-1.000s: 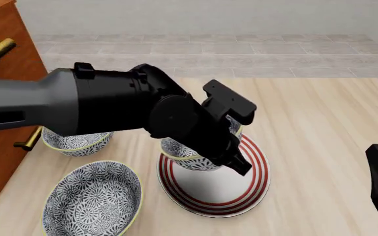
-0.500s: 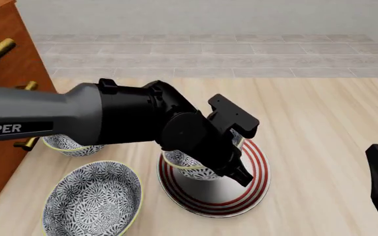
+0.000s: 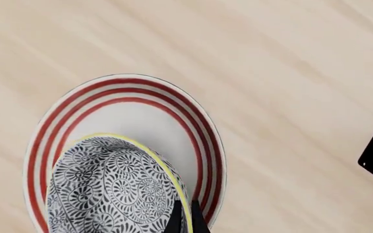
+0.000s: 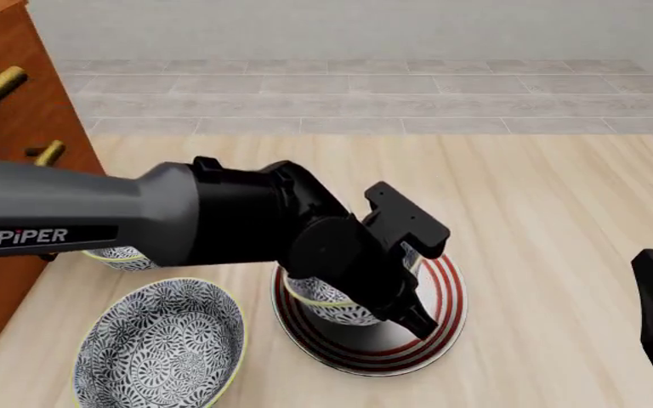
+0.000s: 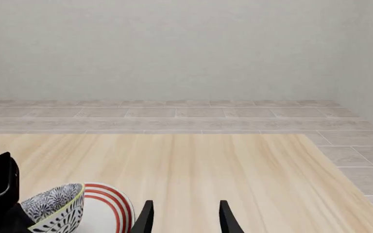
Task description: Put the bowl at the front on the plate.
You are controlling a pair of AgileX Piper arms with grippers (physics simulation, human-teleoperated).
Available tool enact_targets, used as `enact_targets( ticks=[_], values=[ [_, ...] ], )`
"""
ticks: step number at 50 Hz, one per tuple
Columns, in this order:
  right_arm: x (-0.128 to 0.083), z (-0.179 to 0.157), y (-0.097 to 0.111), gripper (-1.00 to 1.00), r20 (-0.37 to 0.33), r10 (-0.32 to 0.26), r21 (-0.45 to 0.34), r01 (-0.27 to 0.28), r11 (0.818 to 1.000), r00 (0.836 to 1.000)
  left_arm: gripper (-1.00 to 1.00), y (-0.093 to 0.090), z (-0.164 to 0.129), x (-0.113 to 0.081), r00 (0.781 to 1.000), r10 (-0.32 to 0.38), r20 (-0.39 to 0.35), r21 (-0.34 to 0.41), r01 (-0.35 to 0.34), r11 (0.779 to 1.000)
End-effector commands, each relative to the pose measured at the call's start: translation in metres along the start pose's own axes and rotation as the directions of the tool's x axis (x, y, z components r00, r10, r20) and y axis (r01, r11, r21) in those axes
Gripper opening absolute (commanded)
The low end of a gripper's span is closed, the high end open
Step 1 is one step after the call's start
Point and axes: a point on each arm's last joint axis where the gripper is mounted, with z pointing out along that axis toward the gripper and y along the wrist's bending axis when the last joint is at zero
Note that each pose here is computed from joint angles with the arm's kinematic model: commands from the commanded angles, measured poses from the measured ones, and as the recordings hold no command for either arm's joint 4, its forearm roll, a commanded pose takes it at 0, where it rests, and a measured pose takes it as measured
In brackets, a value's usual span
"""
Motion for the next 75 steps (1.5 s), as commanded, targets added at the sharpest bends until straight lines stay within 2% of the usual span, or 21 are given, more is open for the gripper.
enact_targets(
  ticks=[1,7,8,31,43,54,75],
  values=[
    [0.001,0.000,0.000,1.00,0.000,0.000,0.000,0.000,1.000,1.000,-1.00,0.001,0.001,0.001,1.000,0.005,0.006,-0.003,-0.005,1.000],
    [0.001,0.000,0.000,1.00,0.000,0.000,0.000,0.000,1.000,1.000,-1.00,0.001,0.000,0.000,1.000,-0.004,0.005,-0.003,0.004,1.000],
    [0.001,0.000,0.000,1.00,0.000,0.000,0.000,0.000,1.000,1.000,1.00,0.000,-0.001,0.000,1.000,0.002,0.004,-0.002,-0.002,1.000],
    [0.001,0.000,0.000,1.00,0.000,0.000,0.000,0.000,1.000,1.000,1.00,-0.003,-0.017,-0.005,1.000,-0.009,0.023,0.004,0.009,1.000],
    [0.001,0.000,0.000,1.00,0.000,0.000,0.000,0.000,1.000,1.000,1.00,0.004,-0.055,-0.006,0.998,-0.001,0.060,-0.005,0.002,1.000],
    [0.001,0.000,0.000,1.00,0.000,0.000,0.000,0.000,1.000,1.000,1.00,0.013,-0.091,0.002,0.996,0.007,0.091,-0.022,-0.005,1.000],
    [0.001,0.000,0.000,1.00,0.000,0.000,0.000,0.000,1.000,1.000,1.00,0.023,-0.164,0.026,0.987,0.007,0.162,-0.046,0.000,0.999]
  ],
)
